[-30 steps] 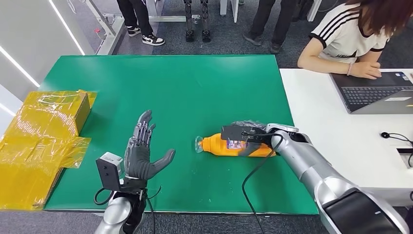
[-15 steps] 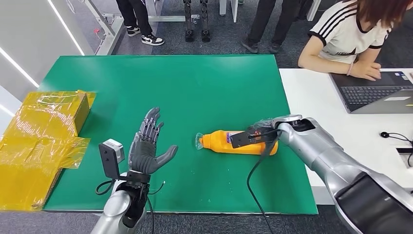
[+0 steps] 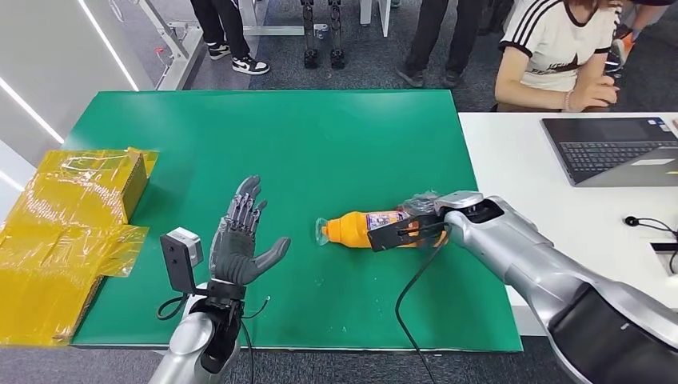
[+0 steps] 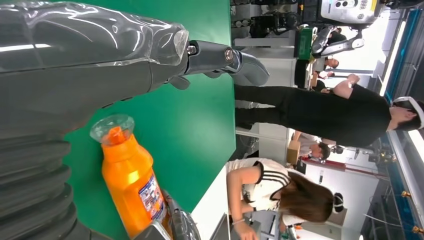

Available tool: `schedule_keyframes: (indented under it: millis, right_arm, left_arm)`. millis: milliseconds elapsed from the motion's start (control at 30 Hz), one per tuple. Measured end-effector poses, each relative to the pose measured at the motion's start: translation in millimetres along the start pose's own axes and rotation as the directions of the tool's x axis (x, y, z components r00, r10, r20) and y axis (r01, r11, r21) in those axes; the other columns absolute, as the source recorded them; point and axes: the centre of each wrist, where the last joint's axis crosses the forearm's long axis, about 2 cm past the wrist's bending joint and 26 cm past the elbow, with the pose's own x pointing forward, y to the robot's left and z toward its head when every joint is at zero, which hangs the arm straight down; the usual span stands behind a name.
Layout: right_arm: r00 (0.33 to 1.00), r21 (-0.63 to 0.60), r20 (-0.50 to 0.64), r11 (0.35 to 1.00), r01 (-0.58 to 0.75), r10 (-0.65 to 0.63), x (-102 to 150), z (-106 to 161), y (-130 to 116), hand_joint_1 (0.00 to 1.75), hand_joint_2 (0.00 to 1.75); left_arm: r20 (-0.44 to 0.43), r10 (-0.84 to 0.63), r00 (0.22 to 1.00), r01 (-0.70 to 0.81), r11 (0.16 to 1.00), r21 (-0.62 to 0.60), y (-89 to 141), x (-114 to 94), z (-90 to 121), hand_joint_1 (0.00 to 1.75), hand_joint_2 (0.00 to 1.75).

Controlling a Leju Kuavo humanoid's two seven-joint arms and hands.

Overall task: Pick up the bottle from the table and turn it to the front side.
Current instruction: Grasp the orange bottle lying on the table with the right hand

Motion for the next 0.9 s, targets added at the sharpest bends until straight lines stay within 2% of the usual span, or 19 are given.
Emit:
schedule_keyframes:
  millis: [267, 600, 900]
  right_arm:
    - [1.0, -0.039, 0.016, 0.999, 0.024, -0.024, 1.6, -5.0, 6.0, 1.75, 1.75]
    - [0.996, -0.11, 0.045, 0.991, 0.079, -0.075, -3.1, -13.4, 39.4, 1.75, 1.75]
    - [0.994, -0.114, 0.051, 0.989, 0.099, -0.093, -4.8, -14.0, 45.2, 1.75, 1.75]
  left_arm:
    - [-0.011, -0.008, 1.0, 0.008, 1.0, -0.002, 0.1, -1.8, 6.3, 0.0, 1.75]
    - [-0.019, -0.011, 1.0, 0.011, 1.0, -0.003, 1.9, -3.5, 12.0, 0.0, 1.75]
    - [-0.021, -0.013, 1.0, 0.013, 1.0, 0.002, 2.9, -4.1, 13.8, 0.0, 1.75]
